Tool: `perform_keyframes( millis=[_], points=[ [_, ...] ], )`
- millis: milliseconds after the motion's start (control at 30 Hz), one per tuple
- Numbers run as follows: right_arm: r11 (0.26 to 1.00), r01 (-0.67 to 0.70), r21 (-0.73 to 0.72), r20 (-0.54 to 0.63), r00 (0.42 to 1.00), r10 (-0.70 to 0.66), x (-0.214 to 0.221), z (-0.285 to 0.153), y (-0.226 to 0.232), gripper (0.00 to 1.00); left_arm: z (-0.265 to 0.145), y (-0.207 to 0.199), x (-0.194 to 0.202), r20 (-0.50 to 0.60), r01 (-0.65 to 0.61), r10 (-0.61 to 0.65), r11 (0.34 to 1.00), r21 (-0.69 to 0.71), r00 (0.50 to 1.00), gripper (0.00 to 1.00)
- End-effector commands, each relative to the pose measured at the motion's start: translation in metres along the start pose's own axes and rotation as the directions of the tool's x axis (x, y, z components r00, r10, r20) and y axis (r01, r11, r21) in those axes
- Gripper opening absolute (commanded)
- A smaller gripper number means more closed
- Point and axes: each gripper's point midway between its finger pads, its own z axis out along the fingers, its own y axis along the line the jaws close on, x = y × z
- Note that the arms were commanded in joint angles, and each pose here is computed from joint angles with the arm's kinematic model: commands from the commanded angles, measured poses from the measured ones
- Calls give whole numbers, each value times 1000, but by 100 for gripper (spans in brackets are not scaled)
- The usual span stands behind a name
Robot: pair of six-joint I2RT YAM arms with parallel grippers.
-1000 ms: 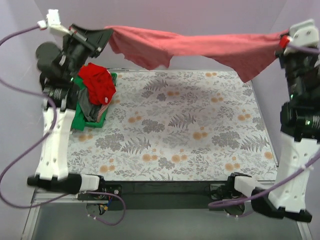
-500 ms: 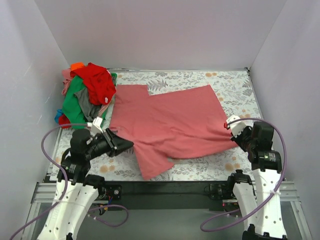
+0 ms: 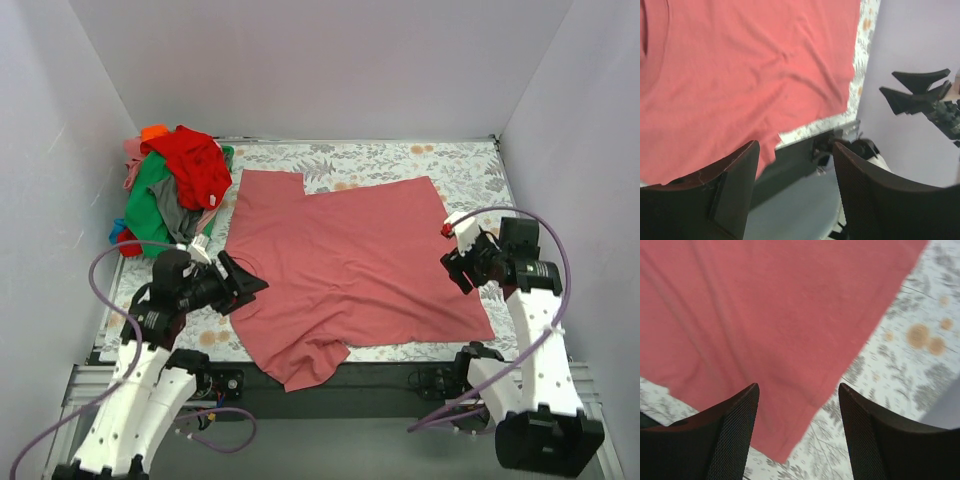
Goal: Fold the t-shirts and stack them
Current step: Flatten the tshirt out
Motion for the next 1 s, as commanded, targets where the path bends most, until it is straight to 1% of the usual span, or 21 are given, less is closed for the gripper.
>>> perform_keyframes(
  millis=[0, 33, 100, 133, 167, 200, 233, 267, 333, 367, 433, 467, 533, 567, 600, 667, 733, 800, 867, 900, 967],
  points=[
    [969, -81, -233, 141, 983, 116, -39, 19, 21, 72, 35, -15, -52, 139, -173, 164, 984, 49, 977, 60],
    [940, -114, -322, 139, 976, 166, -44, 29, 29, 72, 53, -11, -65, 108, -195, 193, 981, 8, 975, 60],
    [919, -112, -378, 167, 968, 186, -57, 34, 28, 73, 71, -14, -85, 91, -252, 253, 967, -28, 963, 61],
    [897, -120, -426, 168, 963, 209, -61, 41, 31, 74, 85, -20, -107, 85, -309, 314, 949, -68, 946, 61],
    [897, -112, -428, 186, 960, 208, -68, 45, 27, 74, 94, -12, -125, 104, -315, 330, 939, -140, 938, 61],
    [894, -110, -433, 188, 960, 209, -71, 49, 24, 74, 99, -15, -141, 123, -338, 361, 925, -171, 924, 61],
    [890, -132, -436, 166, 960, 224, -74, 57, 19, 74, 116, -1, -153, 105, -344, 375, 909, -234, 921, 62],
    [895, -127, -427, 171, 961, 218, -78, 63, 14, 74, 118, -11, -177, 153, -376, 424, 888, -266, 893, 64],
    [888, -149, -435, 142, 963, 231, -80, 76, 7, 74, 131, -11, -198, 154, -401, 461, 863, -307, 874, 66],
    [886, -157, -436, 136, 962, 237, -81, 80, 5, 74, 143, -13, -216, 153, -417, 483, 848, -327, 862, 68],
    [887, -172, -429, 133, 959, 250, -81, 94, -2, 75, 157, -12, -233, 144, -430, 499, 835, -343, 855, 68],
    [890, -171, -423, 135, 959, 248, -82, 97, -6, 75, 171, -11, -244, 124, -449, 516, 821, -352, 847, 68],
    [899, -178, -401, 116, 963, 242, -79, 107, -14, 75, 179, -9, -259, 117, -459, 533, 805, -377, 838, 68],
    [906, -170, -388, 122, 965, 233, -82, 109, -21, 75, 192, 4, -264, 89, -459, 529, 797, -392, 844, 69],
    [907, -171, -385, 117, 966, 231, -82, 114, -24, 75, 192, -6, -281, 112, -473, 552, 789, -393, 827, 69],
    [915, -158, -372, 131, 967, 220, -90, 117, -34, 75, 202, -1, -297, 110, -469, 550, 786, -403, 828, 69],
    [913, -169, -371, 117, 967, 226, -90, 124, -40, 75, 215, 11, -316, 97, -458, 542, 781, -424, 835, 69],
    [912, -171, -372, 115, 967, 229, -91, 129, -43, 75, 225, 23, -327, 81, -447, 529, 780, -437, 845, 69],
    [909, -174, -380, 121, 964, 235, -91, 133, -42, 75, 241, 34, -339, 63, -454, 533, 772, -444, 844, 66],
    [906, -180, -383, 117, 963, 241, -89, 134, -41, 75, 246, 36, -344, 57, -457, 536, 767, -450, 842, 63],
    [907, -178, -381, 116, 964, 238, -87, 135, -40, 76, 261, 53, -353, 24, -468, 543, 744, -477, 839, 53]
  ],
)
